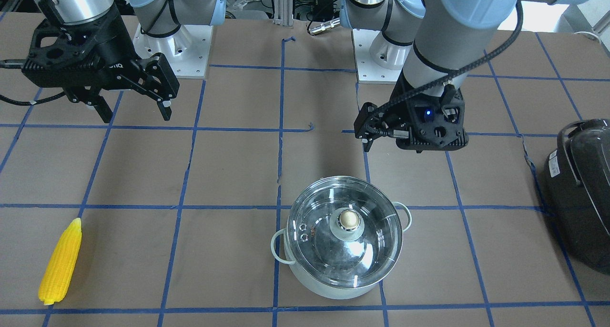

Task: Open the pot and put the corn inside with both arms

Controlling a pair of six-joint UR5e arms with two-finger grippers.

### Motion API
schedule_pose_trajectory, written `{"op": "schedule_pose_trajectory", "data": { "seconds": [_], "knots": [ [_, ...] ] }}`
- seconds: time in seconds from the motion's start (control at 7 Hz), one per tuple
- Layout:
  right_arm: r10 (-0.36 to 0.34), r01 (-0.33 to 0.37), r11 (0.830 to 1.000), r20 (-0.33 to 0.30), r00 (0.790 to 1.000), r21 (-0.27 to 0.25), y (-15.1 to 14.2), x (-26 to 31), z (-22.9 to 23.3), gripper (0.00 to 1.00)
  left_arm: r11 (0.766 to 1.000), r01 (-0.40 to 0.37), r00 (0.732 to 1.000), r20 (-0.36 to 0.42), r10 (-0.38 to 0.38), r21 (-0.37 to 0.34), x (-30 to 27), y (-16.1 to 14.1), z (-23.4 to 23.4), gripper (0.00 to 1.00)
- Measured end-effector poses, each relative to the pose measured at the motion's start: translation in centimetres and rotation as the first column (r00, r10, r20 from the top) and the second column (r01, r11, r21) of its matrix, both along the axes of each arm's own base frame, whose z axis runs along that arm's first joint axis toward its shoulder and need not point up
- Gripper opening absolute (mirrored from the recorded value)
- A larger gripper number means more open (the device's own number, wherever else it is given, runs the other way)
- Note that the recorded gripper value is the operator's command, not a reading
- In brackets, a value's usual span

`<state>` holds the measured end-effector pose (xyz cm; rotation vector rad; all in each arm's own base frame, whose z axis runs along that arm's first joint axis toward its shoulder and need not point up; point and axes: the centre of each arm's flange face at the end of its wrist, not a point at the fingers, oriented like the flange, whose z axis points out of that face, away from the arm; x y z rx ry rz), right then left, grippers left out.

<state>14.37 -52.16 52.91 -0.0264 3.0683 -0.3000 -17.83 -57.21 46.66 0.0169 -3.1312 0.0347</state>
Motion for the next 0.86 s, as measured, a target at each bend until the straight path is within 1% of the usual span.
{"op": "schedule_pose_trajectory", "data": {
  "seconds": [0.29,0.43,0.57,0.71,0.86],
  "knots": [
    [-0.054,0.054,0.999,-0.001,0.999,0.005,-3.1,-3.4,-0.8,0.8,1.0,-0.013,1.0,-0.01,0.013,-0.008,-1.3,-3.4,-4.6,1.0],
    [-0.074,0.074,0.997,-0.005,0.997,0.024,-5.2,-5.5,-2.1,0.77,1.0,-0.008,1.0,-0.011,0.008,-0.019,-2.4,-4.6,-6.7,1.0],
    [-0.065,0.066,0.996,-0.016,0.998,0.055,-7.8,-8.2,-4.8,0.77,1.0,-0.002,1.0,-0.012,0.002,-0.026,-3.4,-5.7,-8.7,1.0],
    [-0.053,0.054,0.995,-0.023,0.998,0.078,-10.6,-12.2,-8.3,0.77,1.0,0.005,1.0,-0.012,-0.005,-0.025,-4.2,-6.2,-10.3,1.0],
    [-0.053,0.055,0.995,-0.025,0.998,0.083,-12.6,-15.9,-10.9,0.77,1.0,0.013,1.0,-0.01,-0.013,-0.025,-4.9,-6.5,-11.3,0.97]
  ]
}}
